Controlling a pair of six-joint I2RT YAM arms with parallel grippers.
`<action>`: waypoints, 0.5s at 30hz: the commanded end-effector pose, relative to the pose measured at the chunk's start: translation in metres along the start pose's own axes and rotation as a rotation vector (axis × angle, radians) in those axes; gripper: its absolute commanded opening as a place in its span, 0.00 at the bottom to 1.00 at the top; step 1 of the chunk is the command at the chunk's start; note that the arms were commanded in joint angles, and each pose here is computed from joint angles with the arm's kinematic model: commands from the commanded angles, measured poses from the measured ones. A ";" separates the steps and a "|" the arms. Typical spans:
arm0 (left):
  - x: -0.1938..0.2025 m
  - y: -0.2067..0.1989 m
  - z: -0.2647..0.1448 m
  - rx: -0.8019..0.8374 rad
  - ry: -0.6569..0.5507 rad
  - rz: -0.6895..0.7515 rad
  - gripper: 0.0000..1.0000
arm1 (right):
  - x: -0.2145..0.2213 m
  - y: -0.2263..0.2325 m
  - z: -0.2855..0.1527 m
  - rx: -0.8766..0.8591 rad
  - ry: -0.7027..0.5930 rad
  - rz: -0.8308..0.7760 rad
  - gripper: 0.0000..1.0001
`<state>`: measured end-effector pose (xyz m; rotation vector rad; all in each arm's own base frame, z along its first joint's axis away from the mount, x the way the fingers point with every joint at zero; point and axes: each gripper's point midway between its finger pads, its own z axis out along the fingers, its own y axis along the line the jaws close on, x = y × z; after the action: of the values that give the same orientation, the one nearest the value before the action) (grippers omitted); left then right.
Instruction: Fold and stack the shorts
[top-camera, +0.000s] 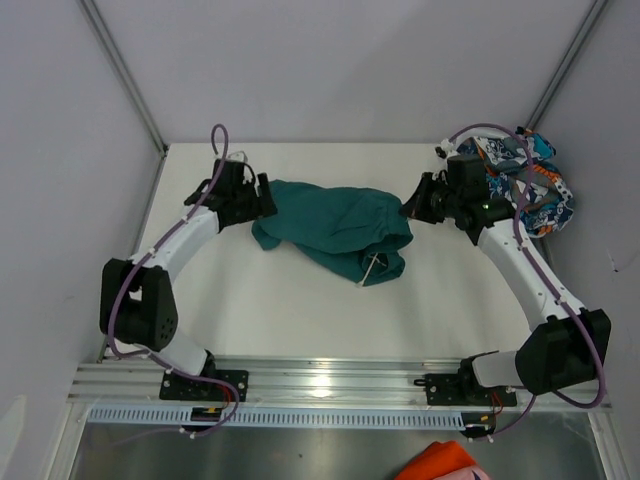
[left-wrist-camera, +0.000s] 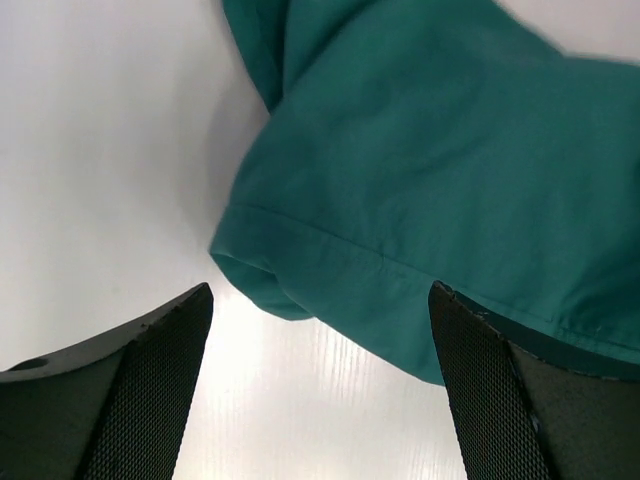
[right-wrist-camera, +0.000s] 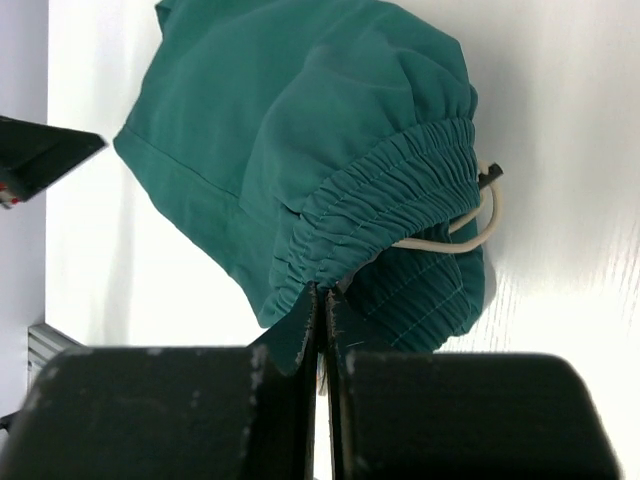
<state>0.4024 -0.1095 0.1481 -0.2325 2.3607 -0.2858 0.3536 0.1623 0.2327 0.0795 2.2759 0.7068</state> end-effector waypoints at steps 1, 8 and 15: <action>0.022 -0.022 0.025 0.166 0.052 -0.075 0.90 | -0.007 0.002 -0.010 -0.021 -0.074 -0.046 0.00; 0.021 -0.030 0.051 0.185 0.087 -0.119 0.88 | 0.009 -0.003 -0.009 -0.031 -0.054 -0.032 0.00; 0.006 -0.021 0.064 0.108 0.058 -0.122 0.22 | 0.012 -0.004 -0.015 -0.024 -0.061 -0.037 0.00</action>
<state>0.4214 -0.1433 0.0845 -0.3097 2.4639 -0.5026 0.3334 0.1558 0.2098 0.0781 2.2920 0.6970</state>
